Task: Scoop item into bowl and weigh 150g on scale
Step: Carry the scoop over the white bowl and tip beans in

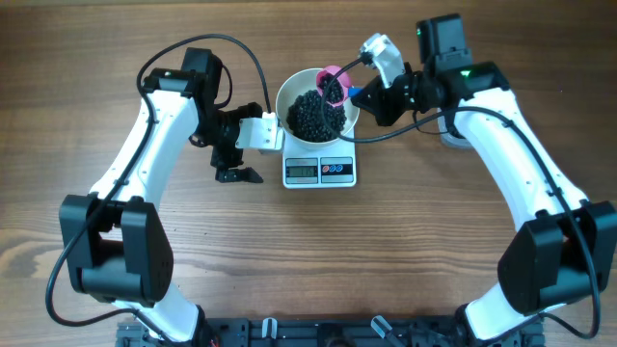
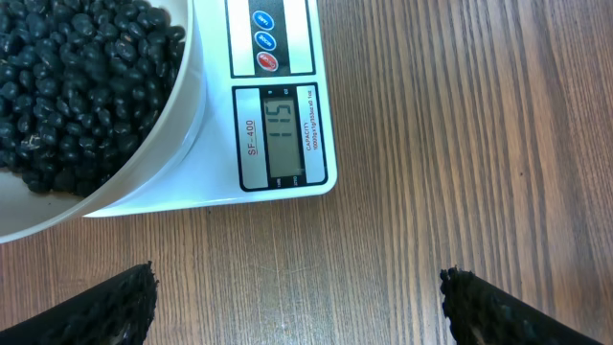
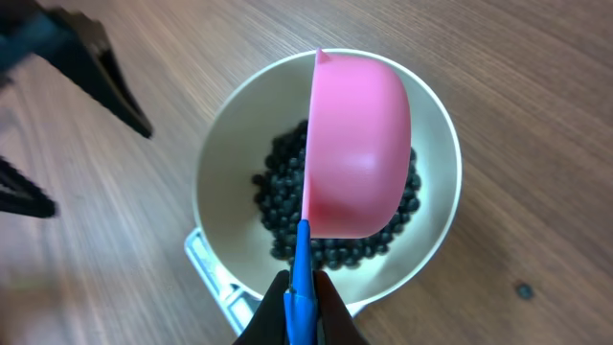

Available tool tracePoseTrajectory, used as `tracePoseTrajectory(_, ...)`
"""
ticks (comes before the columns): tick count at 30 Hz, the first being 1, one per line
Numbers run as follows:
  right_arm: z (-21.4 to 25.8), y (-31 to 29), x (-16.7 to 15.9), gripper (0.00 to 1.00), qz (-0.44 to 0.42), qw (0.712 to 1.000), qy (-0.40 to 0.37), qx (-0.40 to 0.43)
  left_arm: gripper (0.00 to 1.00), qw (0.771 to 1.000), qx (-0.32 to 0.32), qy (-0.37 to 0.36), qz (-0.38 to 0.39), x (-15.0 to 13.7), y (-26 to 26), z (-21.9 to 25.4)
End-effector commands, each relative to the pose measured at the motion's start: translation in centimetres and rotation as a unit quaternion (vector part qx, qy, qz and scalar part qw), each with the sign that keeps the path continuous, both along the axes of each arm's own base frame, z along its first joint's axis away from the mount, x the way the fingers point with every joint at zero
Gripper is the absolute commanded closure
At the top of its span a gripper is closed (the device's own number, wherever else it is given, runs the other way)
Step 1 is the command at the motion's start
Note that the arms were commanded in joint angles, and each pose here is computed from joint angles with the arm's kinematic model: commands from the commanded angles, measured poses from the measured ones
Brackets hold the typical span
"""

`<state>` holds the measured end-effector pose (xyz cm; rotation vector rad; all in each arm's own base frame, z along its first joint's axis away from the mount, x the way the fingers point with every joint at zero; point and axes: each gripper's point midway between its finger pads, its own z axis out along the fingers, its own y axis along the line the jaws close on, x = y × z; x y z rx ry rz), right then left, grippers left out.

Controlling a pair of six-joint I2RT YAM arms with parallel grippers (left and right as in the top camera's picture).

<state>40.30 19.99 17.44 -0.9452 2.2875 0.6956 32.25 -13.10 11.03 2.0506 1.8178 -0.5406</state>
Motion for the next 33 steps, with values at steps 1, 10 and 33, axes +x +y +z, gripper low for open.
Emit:
tracePoseTrajectory(1, 0.2, 0.2, 0.3, 0.96, 0.022, 0.997, -0.056, -0.056, 0.0, 1.0, 0.0, 0.004, -0.001, -0.2, -0.1, -0.2)
tracePoseTrajectory(10, 1.7, 1.2, 0.5, 0.96, 0.038, 0.97, -0.162, -0.177, 0.0, 1.0, 0.0, 0.004, -0.001, -0.2, -0.1, -0.2)
tracePoseTrajectory(33, 7.0, 1.7, -1.0, 0.96, 0.009, 0.937, -0.254, -0.24, 0.0, 1.0, 0.0, 0.005, -0.001, -0.2, -0.1, -0.2)
